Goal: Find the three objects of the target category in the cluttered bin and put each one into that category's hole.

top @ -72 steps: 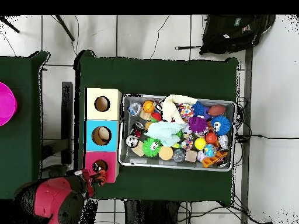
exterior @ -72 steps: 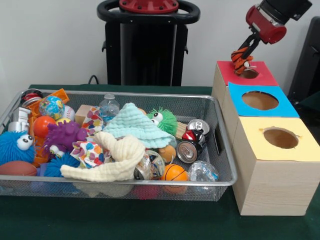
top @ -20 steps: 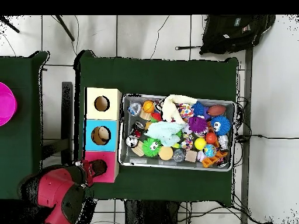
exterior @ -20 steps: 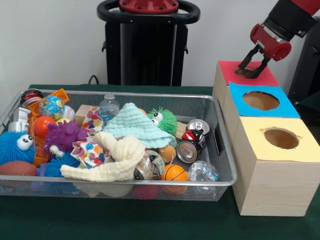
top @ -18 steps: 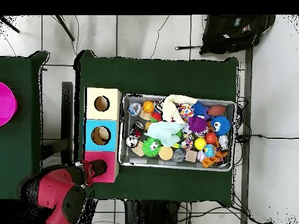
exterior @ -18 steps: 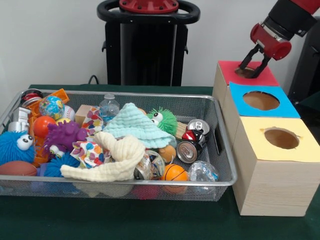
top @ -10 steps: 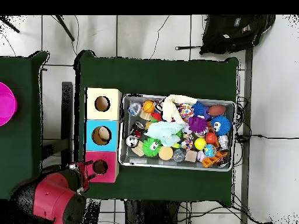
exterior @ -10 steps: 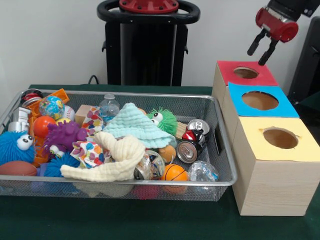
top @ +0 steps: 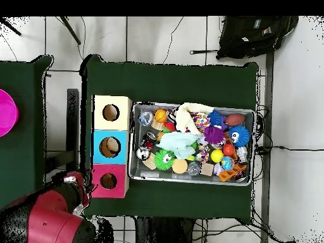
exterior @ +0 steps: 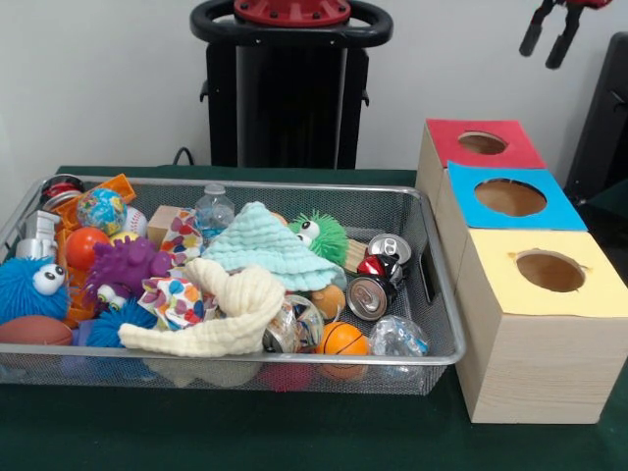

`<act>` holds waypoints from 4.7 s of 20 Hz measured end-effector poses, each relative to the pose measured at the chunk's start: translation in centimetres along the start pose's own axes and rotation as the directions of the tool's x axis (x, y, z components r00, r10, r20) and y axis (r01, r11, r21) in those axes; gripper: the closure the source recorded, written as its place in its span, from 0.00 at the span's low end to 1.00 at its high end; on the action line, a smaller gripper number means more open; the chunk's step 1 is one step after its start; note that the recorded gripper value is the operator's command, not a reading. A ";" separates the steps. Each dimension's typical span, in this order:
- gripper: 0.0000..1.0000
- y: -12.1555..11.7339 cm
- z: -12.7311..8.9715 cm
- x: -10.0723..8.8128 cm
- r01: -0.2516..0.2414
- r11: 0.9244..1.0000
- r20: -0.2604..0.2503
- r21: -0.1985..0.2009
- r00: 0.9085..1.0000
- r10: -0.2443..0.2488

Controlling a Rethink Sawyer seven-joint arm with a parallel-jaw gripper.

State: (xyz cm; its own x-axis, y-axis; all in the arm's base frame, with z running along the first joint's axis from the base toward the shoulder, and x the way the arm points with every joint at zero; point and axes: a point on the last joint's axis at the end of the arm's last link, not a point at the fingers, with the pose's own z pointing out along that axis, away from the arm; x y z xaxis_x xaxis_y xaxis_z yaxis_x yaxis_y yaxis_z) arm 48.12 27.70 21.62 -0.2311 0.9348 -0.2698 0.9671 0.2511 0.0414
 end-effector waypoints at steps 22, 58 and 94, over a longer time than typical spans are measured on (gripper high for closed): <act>0.00 -1.8 2.1 -19.2 -0.196 0.979 -0.063 -0.061 0.979 0.192; 0.00 -0.3 8.4 -25.8 -0.028 0.980 -0.073 -0.195 0.997 0.014; 0.00 -0.2 17.0 -21.6 0.208 0.927 -0.103 -0.312 0.963 -0.251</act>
State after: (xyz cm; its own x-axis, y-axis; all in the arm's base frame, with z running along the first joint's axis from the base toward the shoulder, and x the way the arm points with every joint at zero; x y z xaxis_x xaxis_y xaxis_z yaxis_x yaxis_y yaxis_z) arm 54.76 3.19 11.12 -0.4761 0.8626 -0.1709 0.8152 0.5058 0.2823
